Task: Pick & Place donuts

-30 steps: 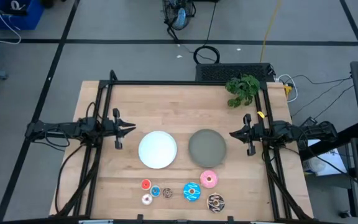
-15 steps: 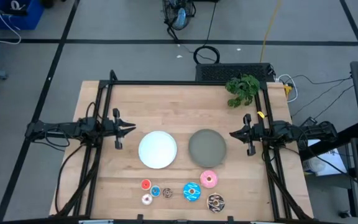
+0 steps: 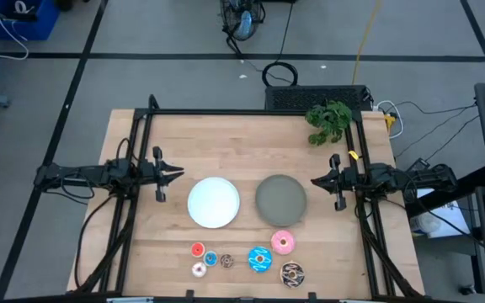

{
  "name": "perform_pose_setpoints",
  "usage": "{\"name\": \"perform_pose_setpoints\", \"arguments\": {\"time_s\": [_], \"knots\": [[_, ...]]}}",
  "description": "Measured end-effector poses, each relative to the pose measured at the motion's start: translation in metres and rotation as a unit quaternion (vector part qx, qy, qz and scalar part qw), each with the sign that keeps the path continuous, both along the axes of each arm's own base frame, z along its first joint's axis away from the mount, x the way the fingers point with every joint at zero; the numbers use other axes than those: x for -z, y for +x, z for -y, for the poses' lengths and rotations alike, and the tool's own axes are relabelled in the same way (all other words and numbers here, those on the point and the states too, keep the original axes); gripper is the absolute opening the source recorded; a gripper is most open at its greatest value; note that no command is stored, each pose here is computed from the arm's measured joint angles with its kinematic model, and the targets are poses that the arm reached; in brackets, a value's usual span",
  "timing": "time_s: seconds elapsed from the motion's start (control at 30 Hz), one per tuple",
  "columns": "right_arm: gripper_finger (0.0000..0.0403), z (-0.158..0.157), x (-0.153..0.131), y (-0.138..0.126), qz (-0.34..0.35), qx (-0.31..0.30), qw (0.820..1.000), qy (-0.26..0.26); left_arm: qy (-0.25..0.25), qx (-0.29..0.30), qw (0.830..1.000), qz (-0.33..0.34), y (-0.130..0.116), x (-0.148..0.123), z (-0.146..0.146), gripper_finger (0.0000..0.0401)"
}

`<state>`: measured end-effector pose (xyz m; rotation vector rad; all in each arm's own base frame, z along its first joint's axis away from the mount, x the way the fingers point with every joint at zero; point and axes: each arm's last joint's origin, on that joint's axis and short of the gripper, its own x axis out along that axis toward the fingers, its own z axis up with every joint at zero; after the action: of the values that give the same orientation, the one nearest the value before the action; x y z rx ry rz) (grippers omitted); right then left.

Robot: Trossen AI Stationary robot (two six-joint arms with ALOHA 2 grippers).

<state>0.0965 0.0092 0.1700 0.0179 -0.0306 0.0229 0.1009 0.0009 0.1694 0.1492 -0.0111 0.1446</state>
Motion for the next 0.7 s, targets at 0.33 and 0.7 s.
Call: {"name": "perform_pose_setpoints", "arguments": {"time_s": [0.33, 0.7], "knots": [[0.0000, 0.000, 0.000, 0.000, 0.000, 0.000, 1.000, 0.000, -0.030, 0.002, 0.999, 0.036, 0.000, -0.006, 0.000, 0.0056], [0.0000, 0.000, -0.005, 0.000, 0.026, 0.008, 1.000, -0.012, -0.068, 0.009, 0.989, 0.129, -0.003, -0.023, 0.000, 0.0056]]}}
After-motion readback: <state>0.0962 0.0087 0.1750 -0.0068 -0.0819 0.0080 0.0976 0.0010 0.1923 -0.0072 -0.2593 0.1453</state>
